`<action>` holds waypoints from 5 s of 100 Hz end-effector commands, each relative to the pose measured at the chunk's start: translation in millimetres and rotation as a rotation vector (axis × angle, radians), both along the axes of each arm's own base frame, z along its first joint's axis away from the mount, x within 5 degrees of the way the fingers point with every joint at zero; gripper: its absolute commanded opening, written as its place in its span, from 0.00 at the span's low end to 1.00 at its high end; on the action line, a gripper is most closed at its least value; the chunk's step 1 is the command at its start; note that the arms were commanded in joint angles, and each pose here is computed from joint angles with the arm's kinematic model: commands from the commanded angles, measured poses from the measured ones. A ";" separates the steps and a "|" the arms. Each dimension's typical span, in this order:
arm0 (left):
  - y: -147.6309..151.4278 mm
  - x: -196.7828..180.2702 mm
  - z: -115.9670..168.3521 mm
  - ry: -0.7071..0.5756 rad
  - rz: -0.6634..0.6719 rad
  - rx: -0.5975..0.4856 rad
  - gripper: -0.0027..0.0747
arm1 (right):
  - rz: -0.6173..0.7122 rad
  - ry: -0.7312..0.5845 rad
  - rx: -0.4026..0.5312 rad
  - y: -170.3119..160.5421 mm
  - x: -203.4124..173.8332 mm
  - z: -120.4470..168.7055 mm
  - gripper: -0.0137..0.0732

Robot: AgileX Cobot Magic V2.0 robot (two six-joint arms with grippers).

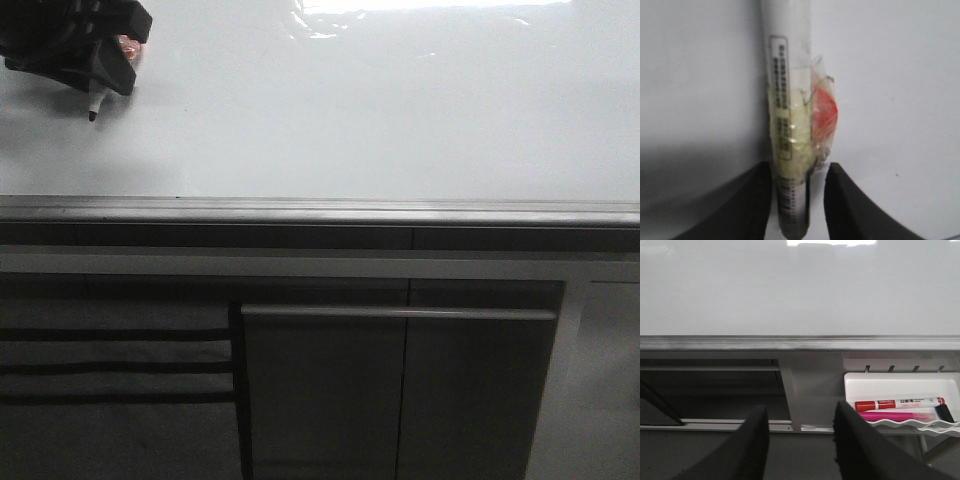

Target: Write number 0 on whiteboard

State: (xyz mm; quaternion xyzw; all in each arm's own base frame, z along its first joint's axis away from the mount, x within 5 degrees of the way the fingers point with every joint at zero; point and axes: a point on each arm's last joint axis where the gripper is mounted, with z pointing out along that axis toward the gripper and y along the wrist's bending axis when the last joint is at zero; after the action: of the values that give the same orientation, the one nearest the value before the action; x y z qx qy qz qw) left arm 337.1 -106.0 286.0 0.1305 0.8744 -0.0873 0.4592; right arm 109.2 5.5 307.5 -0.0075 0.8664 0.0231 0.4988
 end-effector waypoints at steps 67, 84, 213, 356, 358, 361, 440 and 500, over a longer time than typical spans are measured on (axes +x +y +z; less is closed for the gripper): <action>-4.8 -51.9 46.3 0.003 -0.274 0.287 0.01 | 0.195 -0.011 -0.004 15.0 0.4 37.7 0.48; -26.1 -95.2 55.4 0.071 -0.511 0.405 0.01 | 0.442 0.056 0.025 34.8 19.0 44.7 0.48; -102.3 -185.6 58.3 0.038 -1.013 0.492 0.01 | 1.394 0.062 -0.302 189.4 81.7 42.2 0.48; -75.4 -186.9 97.6 -0.138 -0.838 0.324 0.51 | 1.345 0.051 -0.207 169.9 80.6 57.2 0.15; -69.8 -187.7 101.9 -0.151 -0.819 0.313 0.51 | 1.338 0.051 -0.202 166.4 80.4 59.1 0.15; -64.0 -188.6 106.3 -0.164 -0.797 0.301 0.51 | 1.332 0.044 -0.197 162.2 78.5 62.5 0.15; 47.4 -219.6 65.6 -0.265 -0.186 -0.022 0.51 | 0.524 0.104 0.205 67.9 93.1 30.9 0.15; 46.8 -215.0 65.8 -0.272 -0.166 -0.052 0.51 | 0.566 0.265 0.239 90.2 207.9 35.7 0.15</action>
State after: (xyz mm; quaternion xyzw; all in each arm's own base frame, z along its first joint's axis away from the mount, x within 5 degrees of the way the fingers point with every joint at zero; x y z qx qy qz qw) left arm 118.7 -58.4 337.2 0.2197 0.8122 -0.1157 0.5279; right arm 303.5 93.1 326.8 -0.1845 0.8890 0.2525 0.3344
